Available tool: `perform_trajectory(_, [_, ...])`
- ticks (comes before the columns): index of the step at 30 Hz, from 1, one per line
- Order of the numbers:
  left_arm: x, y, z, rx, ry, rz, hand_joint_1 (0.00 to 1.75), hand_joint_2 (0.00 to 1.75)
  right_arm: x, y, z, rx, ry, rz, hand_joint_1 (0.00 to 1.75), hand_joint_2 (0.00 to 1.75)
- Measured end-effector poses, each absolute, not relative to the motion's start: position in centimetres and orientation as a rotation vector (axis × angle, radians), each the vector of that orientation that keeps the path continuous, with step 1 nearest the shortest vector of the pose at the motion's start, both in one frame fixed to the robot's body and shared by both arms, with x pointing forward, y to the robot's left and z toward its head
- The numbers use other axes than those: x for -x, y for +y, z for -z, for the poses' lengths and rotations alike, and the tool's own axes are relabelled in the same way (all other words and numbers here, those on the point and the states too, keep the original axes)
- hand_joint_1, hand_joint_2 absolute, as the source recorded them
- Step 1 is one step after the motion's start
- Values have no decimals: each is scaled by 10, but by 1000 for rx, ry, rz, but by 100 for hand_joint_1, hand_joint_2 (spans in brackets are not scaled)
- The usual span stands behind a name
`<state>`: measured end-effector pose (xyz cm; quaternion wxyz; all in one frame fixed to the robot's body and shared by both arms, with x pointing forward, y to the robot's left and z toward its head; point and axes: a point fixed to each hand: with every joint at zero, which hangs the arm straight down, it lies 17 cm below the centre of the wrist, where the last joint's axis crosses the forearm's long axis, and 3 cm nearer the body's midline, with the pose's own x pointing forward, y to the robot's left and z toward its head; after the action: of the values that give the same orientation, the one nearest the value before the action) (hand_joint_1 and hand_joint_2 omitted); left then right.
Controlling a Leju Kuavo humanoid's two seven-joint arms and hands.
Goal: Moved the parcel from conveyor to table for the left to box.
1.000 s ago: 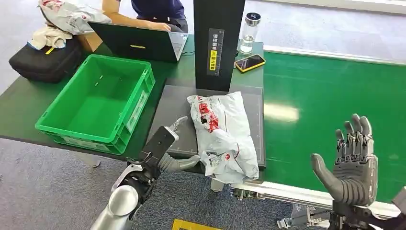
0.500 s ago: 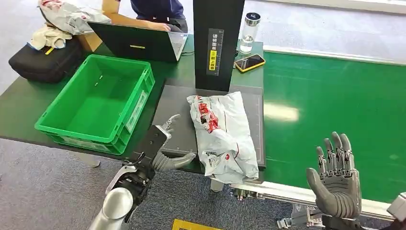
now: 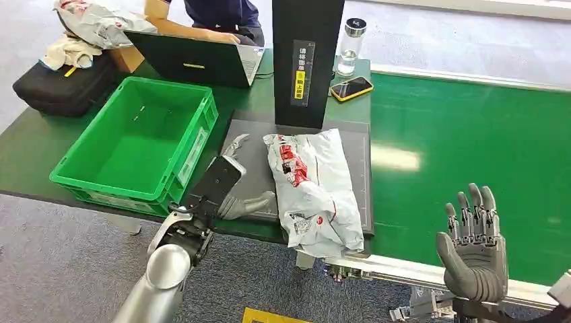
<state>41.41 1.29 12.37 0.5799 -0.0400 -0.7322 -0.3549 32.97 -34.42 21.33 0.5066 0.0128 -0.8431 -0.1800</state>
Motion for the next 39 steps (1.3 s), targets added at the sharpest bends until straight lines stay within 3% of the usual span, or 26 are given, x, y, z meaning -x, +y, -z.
perform_trajectory(12, [-432, -51, -146, -41, -1729, 1162, 0, 175, -353, -339, -213, -87, -2038, 463, 0, 175])
perform_trajectory(21, [-426, -70, -134, -44, -1703, 1250, 0, 175, -360, -335, -206, -101, -2020, 455, 0, 175])
perform_trajectory(29, [-395, -105, -76, -124, -1583, 1581, 0, 175, -367, -334, -204, -103, -2021, 458, 0, 175])
perform_trajectory(39, [-376, -93, -7, -239, -1421, 1895, 0, 175, -379, -324, -202, -126, -2022, 447, 0, 175])
